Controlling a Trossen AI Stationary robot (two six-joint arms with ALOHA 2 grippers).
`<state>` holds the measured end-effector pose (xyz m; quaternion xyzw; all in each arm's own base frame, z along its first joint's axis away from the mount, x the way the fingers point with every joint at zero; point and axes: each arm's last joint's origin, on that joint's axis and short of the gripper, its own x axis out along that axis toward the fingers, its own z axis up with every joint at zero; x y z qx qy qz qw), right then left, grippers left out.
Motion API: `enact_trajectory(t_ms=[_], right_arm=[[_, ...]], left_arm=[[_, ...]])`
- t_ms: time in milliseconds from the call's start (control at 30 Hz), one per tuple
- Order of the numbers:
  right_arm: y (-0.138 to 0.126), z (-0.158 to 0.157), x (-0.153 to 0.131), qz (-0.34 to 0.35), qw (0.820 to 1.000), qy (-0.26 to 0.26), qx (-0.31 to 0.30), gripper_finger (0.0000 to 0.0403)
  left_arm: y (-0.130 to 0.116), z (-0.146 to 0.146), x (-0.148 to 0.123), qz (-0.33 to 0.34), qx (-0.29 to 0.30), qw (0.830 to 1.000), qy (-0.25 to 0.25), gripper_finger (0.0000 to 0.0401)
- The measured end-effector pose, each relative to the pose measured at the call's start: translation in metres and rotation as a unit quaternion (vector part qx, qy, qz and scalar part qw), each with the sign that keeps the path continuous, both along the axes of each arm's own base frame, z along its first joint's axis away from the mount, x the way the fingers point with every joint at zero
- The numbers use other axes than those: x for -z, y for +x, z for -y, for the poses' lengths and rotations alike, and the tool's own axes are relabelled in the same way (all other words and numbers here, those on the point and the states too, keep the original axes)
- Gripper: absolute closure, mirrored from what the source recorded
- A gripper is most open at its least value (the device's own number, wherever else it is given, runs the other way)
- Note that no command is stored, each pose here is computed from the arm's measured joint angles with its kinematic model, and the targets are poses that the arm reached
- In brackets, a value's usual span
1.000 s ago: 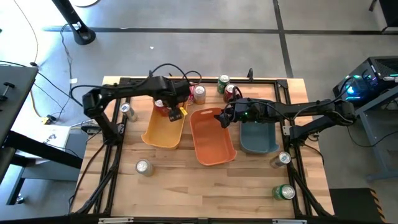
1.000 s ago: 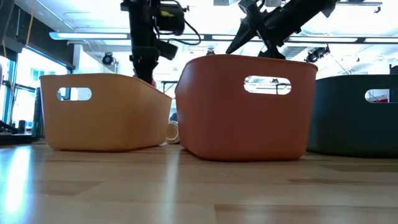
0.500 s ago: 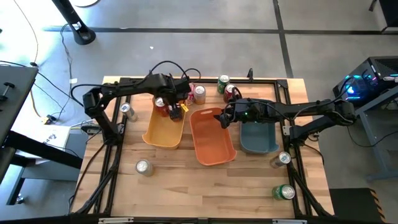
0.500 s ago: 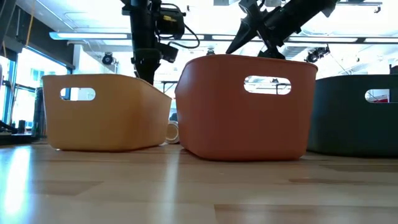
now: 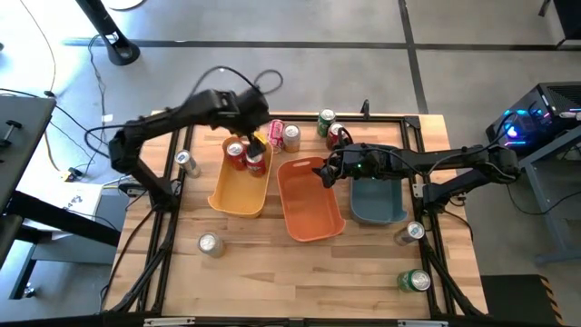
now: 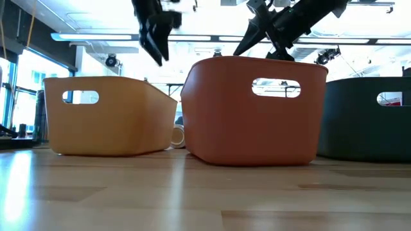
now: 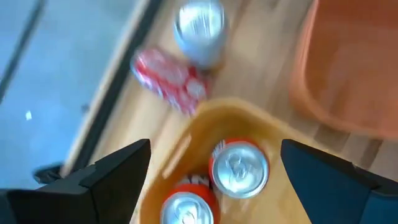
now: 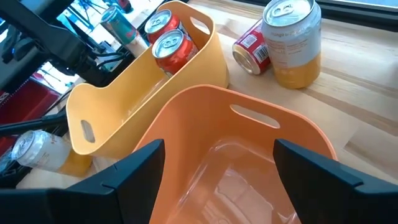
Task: Sort soda cans
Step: Put the bottom green soda can into the yellow bin
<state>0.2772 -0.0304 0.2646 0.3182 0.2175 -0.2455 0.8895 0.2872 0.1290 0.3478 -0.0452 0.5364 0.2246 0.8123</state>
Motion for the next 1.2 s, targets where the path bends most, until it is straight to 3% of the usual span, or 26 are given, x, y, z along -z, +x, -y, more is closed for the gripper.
enact_trajectory(t_ms=[167, 400, 533, 733, 867, 1000, 1200], right_arm=[[0.000, -0.001, 0.000, 0.000, 1.000, 0.006, -0.009, 0.0107], [0.000, -0.001, 0.000, -0.001, 1.000, 0.003, -0.019, 0.0107], [0.001, -0.001, -0.001, 0.005, 0.999, -0.004, -0.034, 0.0107], [0.005, -0.003, -0.007, 0.036, 0.996, -0.018, -0.078, 0.0107], [0.009, -0.003, -0.014, 0.075, 0.991, -0.019, -0.109, 0.0107], [0.013, -0.002, -0.024, 0.132, 0.981, -0.009, -0.139, 0.0107], [0.017, -0.007, -0.042, 0.233, 0.962, 0.030, -0.138, 0.0107]], left_arm=[[-0.023, 0.013, -0.027, 0.040, -0.031, 0.999, -0.012, 0.0047], [-0.069, 0.072, -0.047, 0.072, -0.023, 0.996, -0.039, 0.0050], [-0.095, 0.108, -0.035, 0.127, -0.004, 0.990, -0.067, 0.0050], [-0.123, 0.144, 0.009, 0.159, -0.052, 0.974, -0.150, 0.0050], [-0.125, 0.158, 0.028, 0.126, -0.084, 0.971, -0.183, 0.0050], [-0.116, 0.173, 0.025, 0.128, -0.066, 0.969, -0.200, 0.0050], [-0.117, 0.181, 0.014, 0.100, 0.018, 0.986, -0.129, 0.0050]])
